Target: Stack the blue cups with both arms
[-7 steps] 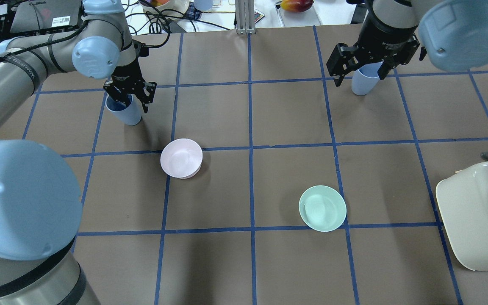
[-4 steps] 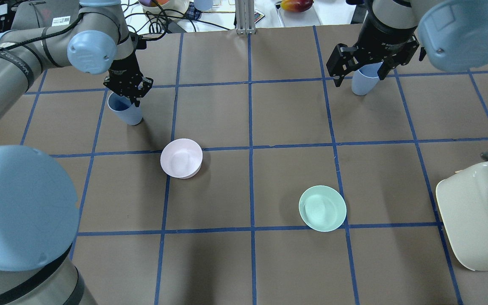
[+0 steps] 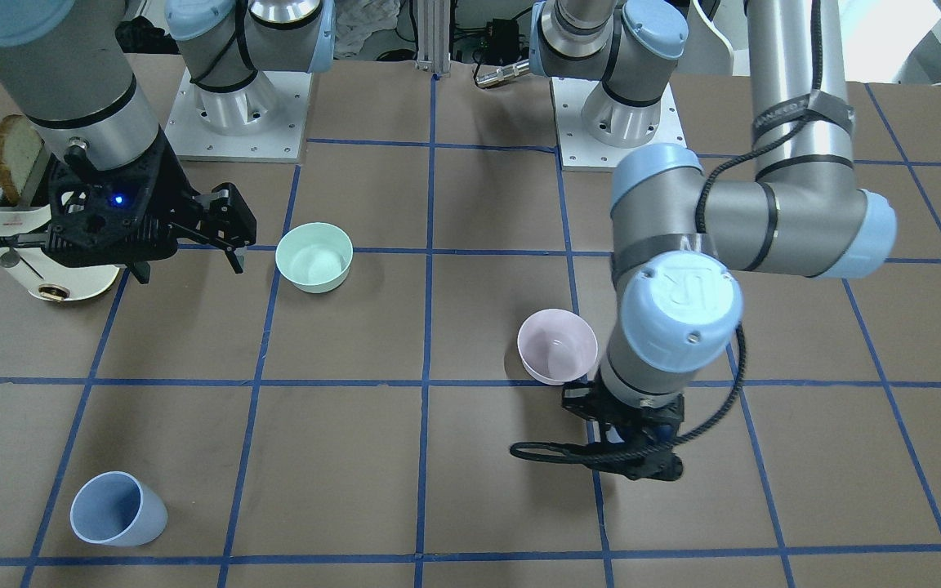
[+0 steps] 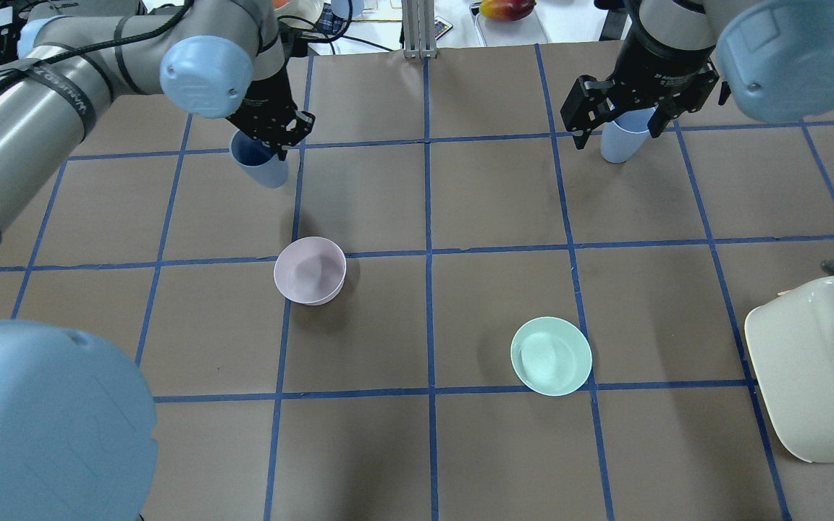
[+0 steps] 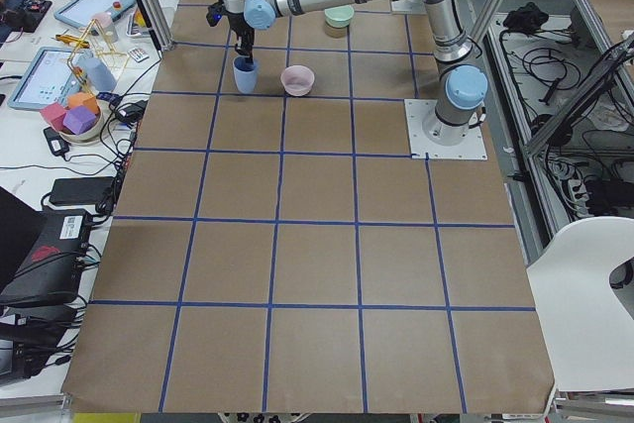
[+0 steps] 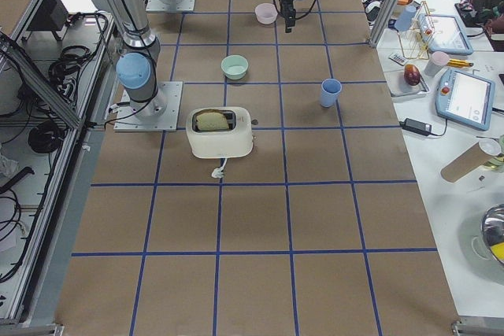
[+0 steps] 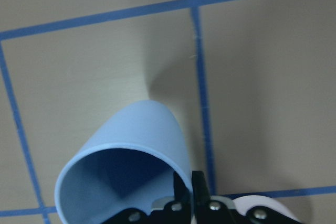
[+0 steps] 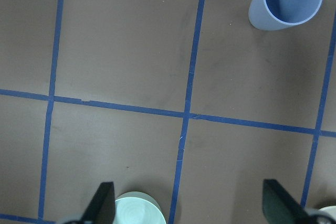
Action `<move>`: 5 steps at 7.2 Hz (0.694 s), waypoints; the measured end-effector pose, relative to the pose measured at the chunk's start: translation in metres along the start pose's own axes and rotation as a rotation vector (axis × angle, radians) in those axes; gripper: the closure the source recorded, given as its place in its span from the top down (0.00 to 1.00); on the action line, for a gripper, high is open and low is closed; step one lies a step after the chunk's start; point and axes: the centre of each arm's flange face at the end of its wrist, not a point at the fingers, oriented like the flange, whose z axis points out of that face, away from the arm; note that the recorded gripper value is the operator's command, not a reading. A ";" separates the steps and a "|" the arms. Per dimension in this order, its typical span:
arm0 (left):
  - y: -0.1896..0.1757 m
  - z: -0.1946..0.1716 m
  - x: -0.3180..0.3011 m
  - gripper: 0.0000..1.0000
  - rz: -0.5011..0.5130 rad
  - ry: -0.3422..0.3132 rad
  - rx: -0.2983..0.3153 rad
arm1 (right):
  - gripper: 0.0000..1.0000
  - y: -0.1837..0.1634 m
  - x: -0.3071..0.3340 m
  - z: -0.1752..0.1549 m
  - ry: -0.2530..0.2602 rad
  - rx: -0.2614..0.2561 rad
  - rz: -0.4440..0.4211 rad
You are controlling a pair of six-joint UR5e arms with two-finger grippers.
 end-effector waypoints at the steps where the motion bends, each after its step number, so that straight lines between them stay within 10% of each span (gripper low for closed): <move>1: -0.001 -0.008 0.058 0.00 0.036 0.000 0.054 | 1.00 0.000 0.000 0.000 0.000 0.000 0.001; 5: 0.024 0.009 0.188 0.00 0.122 0.085 0.093 | 1.00 0.001 0.000 0.003 -0.001 -0.007 0.001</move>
